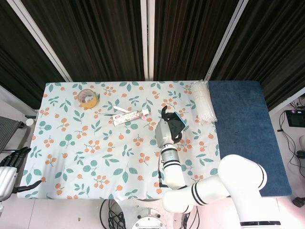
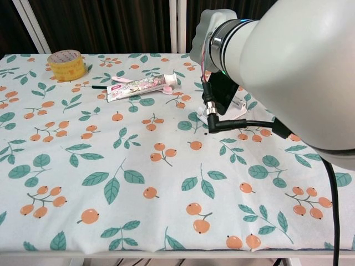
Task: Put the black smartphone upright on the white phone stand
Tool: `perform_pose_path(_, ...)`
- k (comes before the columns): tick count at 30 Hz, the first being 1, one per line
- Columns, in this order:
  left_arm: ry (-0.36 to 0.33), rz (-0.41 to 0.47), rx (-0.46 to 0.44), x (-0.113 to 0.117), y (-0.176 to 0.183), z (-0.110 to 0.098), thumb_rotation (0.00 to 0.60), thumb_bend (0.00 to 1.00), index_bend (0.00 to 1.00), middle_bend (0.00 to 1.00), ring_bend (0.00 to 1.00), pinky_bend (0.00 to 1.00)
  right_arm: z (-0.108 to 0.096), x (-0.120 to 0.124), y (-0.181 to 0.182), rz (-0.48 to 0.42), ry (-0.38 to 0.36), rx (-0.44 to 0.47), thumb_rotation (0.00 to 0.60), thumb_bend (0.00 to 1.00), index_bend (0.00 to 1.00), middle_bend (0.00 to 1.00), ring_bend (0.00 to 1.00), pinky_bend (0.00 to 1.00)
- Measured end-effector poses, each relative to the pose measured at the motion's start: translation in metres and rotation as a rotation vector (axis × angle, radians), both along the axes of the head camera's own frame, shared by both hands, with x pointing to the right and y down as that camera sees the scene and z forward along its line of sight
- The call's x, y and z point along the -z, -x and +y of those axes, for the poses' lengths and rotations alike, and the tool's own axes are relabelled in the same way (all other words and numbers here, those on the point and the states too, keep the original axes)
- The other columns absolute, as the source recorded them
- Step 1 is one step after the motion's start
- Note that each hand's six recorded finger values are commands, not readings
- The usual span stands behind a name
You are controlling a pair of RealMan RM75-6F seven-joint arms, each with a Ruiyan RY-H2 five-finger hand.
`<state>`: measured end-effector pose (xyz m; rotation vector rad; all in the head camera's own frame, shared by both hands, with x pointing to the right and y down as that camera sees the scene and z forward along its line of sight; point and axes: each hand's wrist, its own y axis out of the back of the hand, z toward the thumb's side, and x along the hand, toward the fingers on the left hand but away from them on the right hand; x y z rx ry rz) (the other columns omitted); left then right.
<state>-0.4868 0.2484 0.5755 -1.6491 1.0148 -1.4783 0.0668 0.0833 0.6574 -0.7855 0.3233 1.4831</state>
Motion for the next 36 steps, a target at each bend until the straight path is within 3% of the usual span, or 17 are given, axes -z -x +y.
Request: perform_pose_path(36,-0.003,-0.003,-0.002,0.000,0.002,-0.001,0.436,0.06,0.08,0.07,0.10,0.20,0.009,-0.017,0.008,0.038,-0.002,0.017,0.600,0.36,0.53,0.34,0.35,0.07)
